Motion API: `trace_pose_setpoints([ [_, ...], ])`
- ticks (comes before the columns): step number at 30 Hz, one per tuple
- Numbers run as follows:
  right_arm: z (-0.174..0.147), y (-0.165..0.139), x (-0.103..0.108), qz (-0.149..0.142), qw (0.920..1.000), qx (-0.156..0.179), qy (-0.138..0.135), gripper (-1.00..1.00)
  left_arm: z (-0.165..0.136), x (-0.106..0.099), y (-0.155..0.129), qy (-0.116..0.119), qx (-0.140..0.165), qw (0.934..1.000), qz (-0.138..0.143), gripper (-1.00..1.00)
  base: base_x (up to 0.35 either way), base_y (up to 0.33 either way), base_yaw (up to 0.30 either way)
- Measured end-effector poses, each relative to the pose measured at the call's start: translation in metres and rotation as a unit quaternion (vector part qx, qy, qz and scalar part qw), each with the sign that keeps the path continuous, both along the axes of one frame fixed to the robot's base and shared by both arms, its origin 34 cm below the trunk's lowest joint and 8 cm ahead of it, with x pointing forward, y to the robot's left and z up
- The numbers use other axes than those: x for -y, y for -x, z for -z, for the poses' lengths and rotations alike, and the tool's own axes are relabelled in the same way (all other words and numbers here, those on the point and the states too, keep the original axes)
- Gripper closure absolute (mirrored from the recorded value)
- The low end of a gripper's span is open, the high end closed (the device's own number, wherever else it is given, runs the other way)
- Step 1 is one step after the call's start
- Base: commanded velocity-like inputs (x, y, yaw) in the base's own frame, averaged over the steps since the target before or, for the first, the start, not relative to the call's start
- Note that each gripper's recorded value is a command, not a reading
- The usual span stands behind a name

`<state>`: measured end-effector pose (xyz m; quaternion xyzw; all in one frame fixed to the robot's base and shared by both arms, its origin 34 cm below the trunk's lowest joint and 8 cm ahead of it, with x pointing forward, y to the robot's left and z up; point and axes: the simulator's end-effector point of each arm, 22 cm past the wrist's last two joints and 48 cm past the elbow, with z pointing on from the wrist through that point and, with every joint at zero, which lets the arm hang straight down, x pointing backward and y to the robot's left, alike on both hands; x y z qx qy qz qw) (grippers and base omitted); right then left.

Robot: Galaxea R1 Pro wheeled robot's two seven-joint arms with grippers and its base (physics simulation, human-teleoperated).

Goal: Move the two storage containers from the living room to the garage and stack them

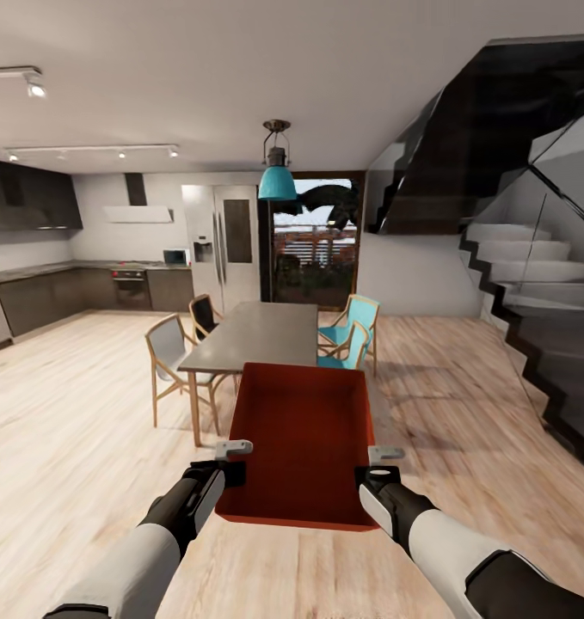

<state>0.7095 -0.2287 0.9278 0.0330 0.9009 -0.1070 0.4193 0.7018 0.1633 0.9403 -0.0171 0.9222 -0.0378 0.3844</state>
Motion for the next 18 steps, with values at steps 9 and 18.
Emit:
trace_pose_setpoints([
  [9,0.0002,0.0002,-0.0003,0.0,1.0,0.0,0.0,1.0,0.0004,-0.0003,0.0002,0.0,0.0,1.0,0.0,1.0,0.0,0.0,-0.278],
  [18,-0.0001,0.0,-0.0002,0.0,1.0,0.0,0.0,1.0,0.0002,-0.0002,0.0,0.0,0.0,1.0,0.0,1.0,0.0,0.0,-0.278],
])
